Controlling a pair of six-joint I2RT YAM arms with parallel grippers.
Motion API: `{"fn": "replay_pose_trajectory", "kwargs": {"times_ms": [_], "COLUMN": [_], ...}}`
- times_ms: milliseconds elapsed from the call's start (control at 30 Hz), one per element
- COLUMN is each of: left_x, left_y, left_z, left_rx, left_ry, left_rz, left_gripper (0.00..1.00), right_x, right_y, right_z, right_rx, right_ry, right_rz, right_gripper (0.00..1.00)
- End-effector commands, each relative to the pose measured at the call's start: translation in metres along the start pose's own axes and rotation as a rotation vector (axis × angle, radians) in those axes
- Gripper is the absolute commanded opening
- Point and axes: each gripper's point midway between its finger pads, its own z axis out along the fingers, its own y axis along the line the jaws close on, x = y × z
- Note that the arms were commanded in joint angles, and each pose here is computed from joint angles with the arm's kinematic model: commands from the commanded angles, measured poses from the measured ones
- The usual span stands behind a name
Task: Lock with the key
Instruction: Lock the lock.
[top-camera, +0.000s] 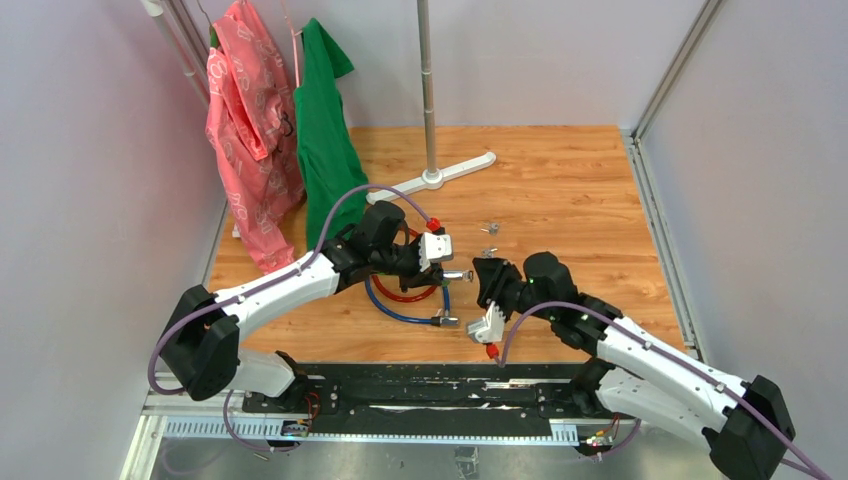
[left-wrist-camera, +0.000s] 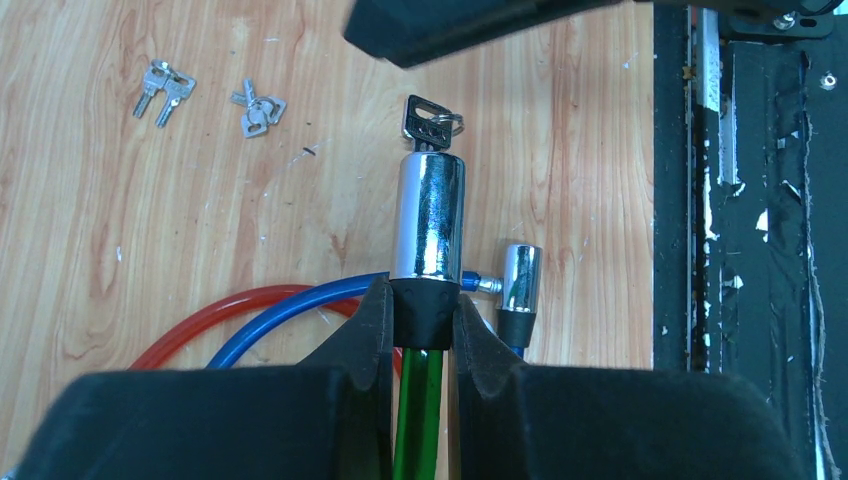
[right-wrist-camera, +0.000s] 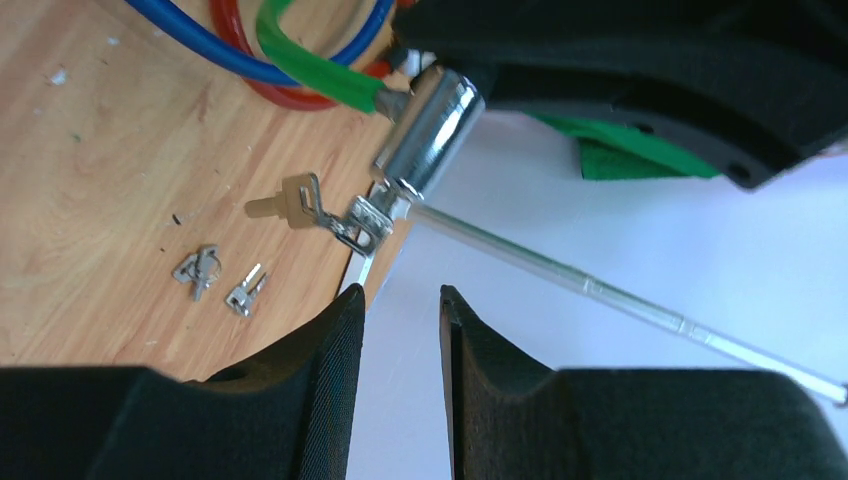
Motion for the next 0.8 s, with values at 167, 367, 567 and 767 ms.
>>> {"fn": "replay_pose_trajectory", "kwargs": {"times_ms": [167, 367, 567, 767], "left_x": [-0.001, -0.002, -0.002, -0.002], "left_y": [0.001, -0.001, 0.0, 0.0], "left_z": [0.0, 0.001, 0.001, 0.001], "left_rx": [0.01, 0.013, 0.015, 0.016], "left_ry": [0.009, 0.001, 0.002, 0.004], "left_rz": [-0.034, -0.04, -0.037, -0.039], "left_gripper": [0.0, 0.0, 0.0, 0.0], "right_x": [-0.018, -0.025, -0.029, -0.03], "right_y": [0.009, 0.01, 0.014, 0.008], "right_z": [0.012, 0.01, 0.018, 0.021], "right_rx": [0.007, 0.008, 0.01, 0.031], "right_ry": [-0.019, -0.037, -0.041, -0.05], "right_rz": [-0.079, -0.069, -0.053, -0.028], "right_gripper": [0.36, 0.33, 0.33, 0.26]}}
